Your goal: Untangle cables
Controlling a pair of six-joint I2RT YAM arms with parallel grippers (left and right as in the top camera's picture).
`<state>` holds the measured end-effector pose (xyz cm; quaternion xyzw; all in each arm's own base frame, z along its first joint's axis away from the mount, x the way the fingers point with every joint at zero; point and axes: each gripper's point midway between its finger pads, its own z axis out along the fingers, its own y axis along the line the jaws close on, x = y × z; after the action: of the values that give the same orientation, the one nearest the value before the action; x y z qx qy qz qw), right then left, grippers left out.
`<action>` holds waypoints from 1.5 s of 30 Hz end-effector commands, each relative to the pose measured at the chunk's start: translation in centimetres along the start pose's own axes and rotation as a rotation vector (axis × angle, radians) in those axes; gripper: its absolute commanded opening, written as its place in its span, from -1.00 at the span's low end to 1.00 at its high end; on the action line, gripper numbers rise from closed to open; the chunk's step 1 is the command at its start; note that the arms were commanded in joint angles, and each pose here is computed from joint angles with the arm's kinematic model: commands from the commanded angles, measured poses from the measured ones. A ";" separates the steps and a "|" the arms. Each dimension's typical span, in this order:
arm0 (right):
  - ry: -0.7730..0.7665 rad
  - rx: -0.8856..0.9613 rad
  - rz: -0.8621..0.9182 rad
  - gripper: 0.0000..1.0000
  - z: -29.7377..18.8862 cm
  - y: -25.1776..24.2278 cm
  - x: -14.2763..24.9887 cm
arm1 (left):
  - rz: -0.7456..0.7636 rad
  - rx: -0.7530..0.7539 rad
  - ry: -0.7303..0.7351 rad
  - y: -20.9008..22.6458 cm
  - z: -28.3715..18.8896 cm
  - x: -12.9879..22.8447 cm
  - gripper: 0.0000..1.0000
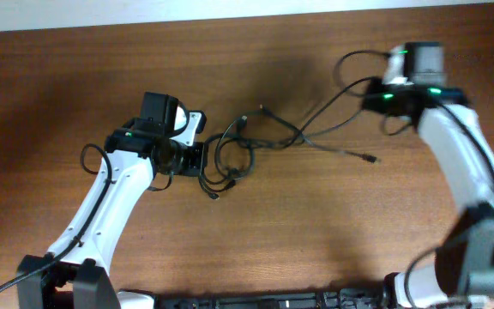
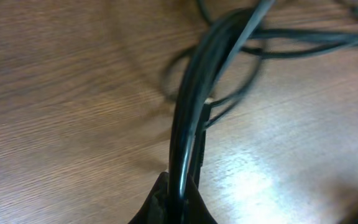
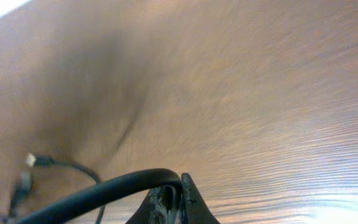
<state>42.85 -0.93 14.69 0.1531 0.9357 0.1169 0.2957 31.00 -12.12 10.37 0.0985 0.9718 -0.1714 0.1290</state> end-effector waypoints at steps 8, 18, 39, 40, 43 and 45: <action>-0.362 0.319 0.125 -0.92 -12.6 -10.8 -6.3 | -0.068 -0.077 -0.036 2.1 -0.4 -0.6 -1.00; -0.128 0.059 0.208 0.35 -9.8 -8.4 -2.0 | -0.054 0.014 -0.062 0.5 -0.4 -1.4 -1.00; 0.572 -0.380 -0.171 0.67 -0.4 17.9 18.3 | 0.328 0.568 -0.153 -8.8 -3.2 -1.5 -1.00; 0.542 -0.345 -0.221 0.66 0.3 17.5 18.3 | 0.328 0.570 -0.153 -8.8 -3.3 -1.5 -1.00; 0.461 -0.178 -0.261 0.61 1.7 15.1 17.4 | 0.328 0.563 -0.153 -8.7 -3.2 -1.6 -1.00; 0.451 -0.171 -0.359 0.51 1.9 14.5 17.4 | 0.326 0.516 -0.149 -8.0 -2.8 -1.7 -1.00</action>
<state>33.25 20.52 9.84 -0.0315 0.9687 0.2295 0.0895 30.03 -18.86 15.76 0.2608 0.8578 -0.4010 0.1884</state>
